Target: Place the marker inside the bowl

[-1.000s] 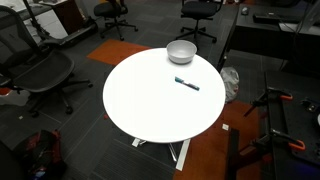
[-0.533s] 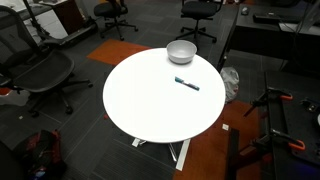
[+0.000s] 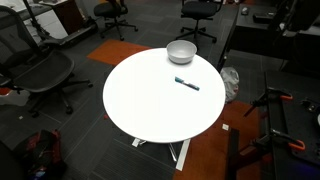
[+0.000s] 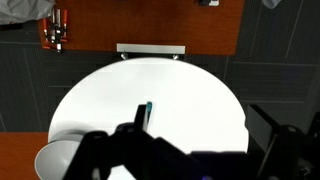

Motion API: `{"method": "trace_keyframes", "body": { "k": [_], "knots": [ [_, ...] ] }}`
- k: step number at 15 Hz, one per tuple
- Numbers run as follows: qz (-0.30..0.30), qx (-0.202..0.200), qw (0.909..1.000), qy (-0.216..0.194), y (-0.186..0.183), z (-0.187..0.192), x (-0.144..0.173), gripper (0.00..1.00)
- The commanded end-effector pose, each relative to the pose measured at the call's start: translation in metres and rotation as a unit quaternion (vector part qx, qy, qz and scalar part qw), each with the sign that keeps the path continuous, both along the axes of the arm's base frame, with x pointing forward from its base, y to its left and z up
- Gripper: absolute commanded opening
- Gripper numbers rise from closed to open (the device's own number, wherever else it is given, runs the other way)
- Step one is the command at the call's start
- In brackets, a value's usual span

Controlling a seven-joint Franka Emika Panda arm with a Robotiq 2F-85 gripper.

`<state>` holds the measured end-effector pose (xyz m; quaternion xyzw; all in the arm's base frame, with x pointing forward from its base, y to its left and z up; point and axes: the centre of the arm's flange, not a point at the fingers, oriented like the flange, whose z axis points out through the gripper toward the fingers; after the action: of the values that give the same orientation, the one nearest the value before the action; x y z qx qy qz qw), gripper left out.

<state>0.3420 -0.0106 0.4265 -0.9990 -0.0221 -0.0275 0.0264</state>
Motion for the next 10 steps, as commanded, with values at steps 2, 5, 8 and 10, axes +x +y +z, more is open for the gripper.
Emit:
{"method": "trace_keyframes", "body": {
  "k": [2, 5, 8, 10],
  "knots": [
    [-0.024, 0.009, 0.9995, -0.019, -0.002, -0.040, 0.020, 1.00],
    [-0.032, 0.013, 0.9990, -0.029, -0.004, -0.062, 0.035, 1.00],
    [-0.045, 0.019, 0.9983, -0.033, -0.006, -0.086, 0.049, 1.00],
    [-0.055, 0.016, 0.9976, -0.038, -0.007, -0.102, 0.056, 1.00]
  ]
}}
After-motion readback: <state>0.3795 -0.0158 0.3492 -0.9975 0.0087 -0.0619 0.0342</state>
